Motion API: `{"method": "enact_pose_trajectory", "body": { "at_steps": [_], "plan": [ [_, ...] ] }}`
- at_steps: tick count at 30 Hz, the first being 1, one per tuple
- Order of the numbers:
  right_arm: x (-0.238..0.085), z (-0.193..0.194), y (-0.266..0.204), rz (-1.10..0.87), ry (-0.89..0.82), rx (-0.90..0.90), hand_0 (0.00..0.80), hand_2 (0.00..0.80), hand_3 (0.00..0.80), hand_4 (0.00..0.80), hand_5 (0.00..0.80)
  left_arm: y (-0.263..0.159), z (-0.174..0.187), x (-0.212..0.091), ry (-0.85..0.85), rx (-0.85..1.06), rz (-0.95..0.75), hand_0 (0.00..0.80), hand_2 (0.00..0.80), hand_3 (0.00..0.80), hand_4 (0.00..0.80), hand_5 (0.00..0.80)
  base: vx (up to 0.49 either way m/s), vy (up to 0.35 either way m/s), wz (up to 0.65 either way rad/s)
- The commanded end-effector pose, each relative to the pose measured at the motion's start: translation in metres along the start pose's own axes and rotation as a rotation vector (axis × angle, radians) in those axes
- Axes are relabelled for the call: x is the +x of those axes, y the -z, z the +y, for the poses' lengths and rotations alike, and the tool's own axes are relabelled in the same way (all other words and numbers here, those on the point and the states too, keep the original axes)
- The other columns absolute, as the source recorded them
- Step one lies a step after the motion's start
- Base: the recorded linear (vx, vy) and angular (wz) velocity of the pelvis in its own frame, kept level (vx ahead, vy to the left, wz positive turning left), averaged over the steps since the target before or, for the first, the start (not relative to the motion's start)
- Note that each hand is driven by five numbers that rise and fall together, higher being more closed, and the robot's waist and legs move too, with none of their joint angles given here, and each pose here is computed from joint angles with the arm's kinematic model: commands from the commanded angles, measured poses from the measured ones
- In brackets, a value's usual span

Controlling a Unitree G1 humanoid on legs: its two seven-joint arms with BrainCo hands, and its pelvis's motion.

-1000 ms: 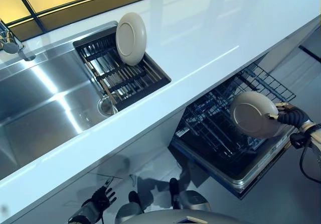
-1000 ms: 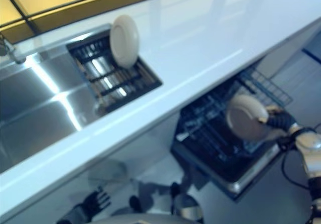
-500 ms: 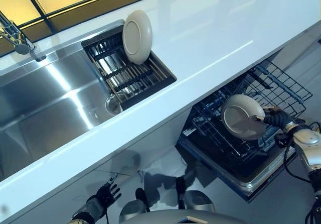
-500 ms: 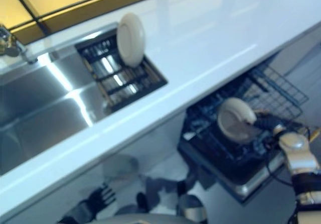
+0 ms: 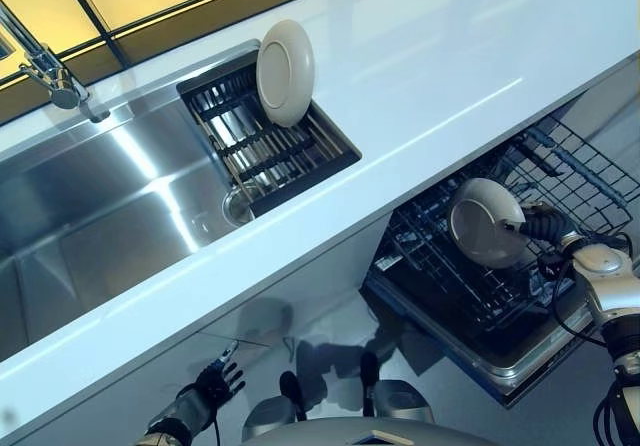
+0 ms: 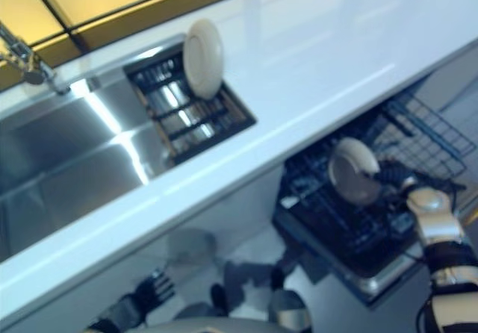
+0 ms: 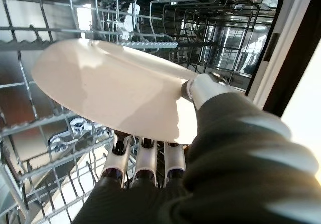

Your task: Take plates into dishwasher

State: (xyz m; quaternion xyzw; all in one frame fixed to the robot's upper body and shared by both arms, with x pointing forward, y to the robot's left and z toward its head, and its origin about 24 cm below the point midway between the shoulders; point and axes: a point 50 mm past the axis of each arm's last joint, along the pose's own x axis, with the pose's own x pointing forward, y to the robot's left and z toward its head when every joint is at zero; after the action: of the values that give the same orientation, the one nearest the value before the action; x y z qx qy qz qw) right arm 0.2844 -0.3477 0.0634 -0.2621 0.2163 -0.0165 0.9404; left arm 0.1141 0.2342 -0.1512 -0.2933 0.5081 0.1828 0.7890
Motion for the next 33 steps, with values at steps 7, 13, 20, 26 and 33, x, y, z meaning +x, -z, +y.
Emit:
{"method": "enact_pose_trajectory", "body": {
  "at_steps": [7, 13, 20, 26, 33],
  "plan": [
    [0.022, 0.022, -0.030, -0.062, -0.086, -0.018, 0.800, 0.800, 0.800, 0.800, 0.800, -0.015, -0.016, 0.004, 0.035, 0.086, -0.016, 0.000, 0.000, 0.000, 0.000, 0.000, 0.000, 0.000, 0.00],
    [0.025, 0.034, -0.027, -0.031, -0.120, -0.029, 0.728, 0.728, 0.728, 0.728, 0.728, -0.013, -0.019, 0.005, 0.038, 0.089, -0.005, 0.000, 0.000, 0.000, 0.000, 0.000, 0.002, 0.008, 0.04],
    [0.027, 0.036, -0.025, -0.018, -0.112, -0.004, 0.000, 0.000, 0.000, 0.000, 0.000, -0.014, -0.022, 0.005, 0.034, 0.086, -0.007, 0.000, 0.000, 0.000, 0.000, 0.000, -0.003, 0.003, 0.03],
    [0.025, 0.032, -0.024, -0.015, -0.095, 0.015, 0.000, 0.000, 0.000, 0.000, 0.000, -0.014, -0.022, 0.006, 0.027, 0.083, -0.008, 0.000, 0.000, 0.000, 0.000, 0.000, 0.000, 0.000, 0.00],
    [0.021, 0.025, -0.021, -0.020, -0.066, 0.032, 0.000, 0.000, 0.000, 0.000, 0.000, -0.013, -0.026, 0.006, 0.030, 0.070, -0.009, 0.000, 0.000, 0.000, 0.000, 0.000, 0.000, 0.000, 0.00]
  ]
}}
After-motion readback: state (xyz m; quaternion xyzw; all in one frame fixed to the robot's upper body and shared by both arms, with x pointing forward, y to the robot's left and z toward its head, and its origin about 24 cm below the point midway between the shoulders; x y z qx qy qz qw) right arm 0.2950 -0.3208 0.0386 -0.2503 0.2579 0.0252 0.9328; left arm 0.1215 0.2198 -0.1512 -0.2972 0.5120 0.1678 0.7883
